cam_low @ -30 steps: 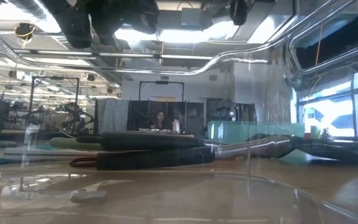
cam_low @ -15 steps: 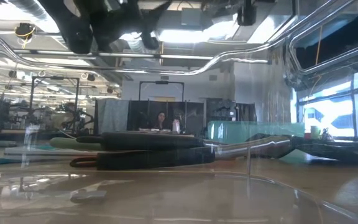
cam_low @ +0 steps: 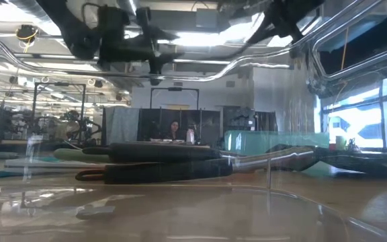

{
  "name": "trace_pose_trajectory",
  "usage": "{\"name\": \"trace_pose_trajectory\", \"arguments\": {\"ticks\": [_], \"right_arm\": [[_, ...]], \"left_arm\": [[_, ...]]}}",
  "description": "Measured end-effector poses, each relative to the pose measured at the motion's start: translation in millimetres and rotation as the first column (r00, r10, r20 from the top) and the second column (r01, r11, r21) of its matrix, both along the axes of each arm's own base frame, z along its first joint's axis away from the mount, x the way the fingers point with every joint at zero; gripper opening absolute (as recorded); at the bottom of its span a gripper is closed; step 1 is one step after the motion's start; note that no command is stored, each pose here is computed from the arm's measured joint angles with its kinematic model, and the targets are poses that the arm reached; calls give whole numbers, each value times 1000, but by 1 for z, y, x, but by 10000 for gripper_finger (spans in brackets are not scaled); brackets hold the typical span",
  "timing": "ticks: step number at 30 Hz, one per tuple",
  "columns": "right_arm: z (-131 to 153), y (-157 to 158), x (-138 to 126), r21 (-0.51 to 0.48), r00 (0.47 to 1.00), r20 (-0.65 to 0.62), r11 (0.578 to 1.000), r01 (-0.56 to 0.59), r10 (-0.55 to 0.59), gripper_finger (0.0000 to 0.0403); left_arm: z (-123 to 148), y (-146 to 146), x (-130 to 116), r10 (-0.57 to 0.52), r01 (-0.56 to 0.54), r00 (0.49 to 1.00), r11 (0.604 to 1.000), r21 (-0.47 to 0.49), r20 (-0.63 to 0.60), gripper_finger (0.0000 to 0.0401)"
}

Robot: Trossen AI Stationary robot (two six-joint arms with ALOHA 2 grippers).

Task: Pick & Place Kitchen Items
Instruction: Put the black spatula into the green bin

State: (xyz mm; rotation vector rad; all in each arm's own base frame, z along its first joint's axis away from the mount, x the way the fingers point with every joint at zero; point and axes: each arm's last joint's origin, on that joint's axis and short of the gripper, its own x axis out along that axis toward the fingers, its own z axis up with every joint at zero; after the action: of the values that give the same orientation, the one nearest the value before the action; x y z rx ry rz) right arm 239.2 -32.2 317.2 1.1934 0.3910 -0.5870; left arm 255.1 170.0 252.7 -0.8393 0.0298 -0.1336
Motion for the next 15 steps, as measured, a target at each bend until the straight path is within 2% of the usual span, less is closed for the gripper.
{"name": "trace_pose_trajectory", "arguments": {"ticks": [3, 5, 7, 9, 11, 15], "right_arm": [[0, -1, -3, 13, 1000, -16, 1000, -6, 6, 2], [-2, -2, -5, 22, 999, -34, 1000, -10, 11, 2], [-2, -2, -6, 25, 999, -41, 1000, -10, 11, 2], [-1, -3, -6, 26, 999, -36, 1000, -9, 10, 2], [-2, -5, -6, 28, 999, -40, 999, -16, 17, 2], [-1, -8, -7, 27, 999, -37, 999, -23, 24, 2]], "left_arm": [[12, -14, 6, -26, 51, 984, 989, 139, -176, 149], [22, -27, 8, 4, 82, 946, 964, 252, -325, 148], [33, -41, 10, 69, 129, 886, 912, 389, -458, 148], [45, -54, 12, 131, 186, 839, 843, 504, -529, 148], [52, -65, 14, 154, 244, 812, 787, 567, -562, 148], [54, -85, 19, 145, 331, 793, 713, 618, -591, 148]]}}
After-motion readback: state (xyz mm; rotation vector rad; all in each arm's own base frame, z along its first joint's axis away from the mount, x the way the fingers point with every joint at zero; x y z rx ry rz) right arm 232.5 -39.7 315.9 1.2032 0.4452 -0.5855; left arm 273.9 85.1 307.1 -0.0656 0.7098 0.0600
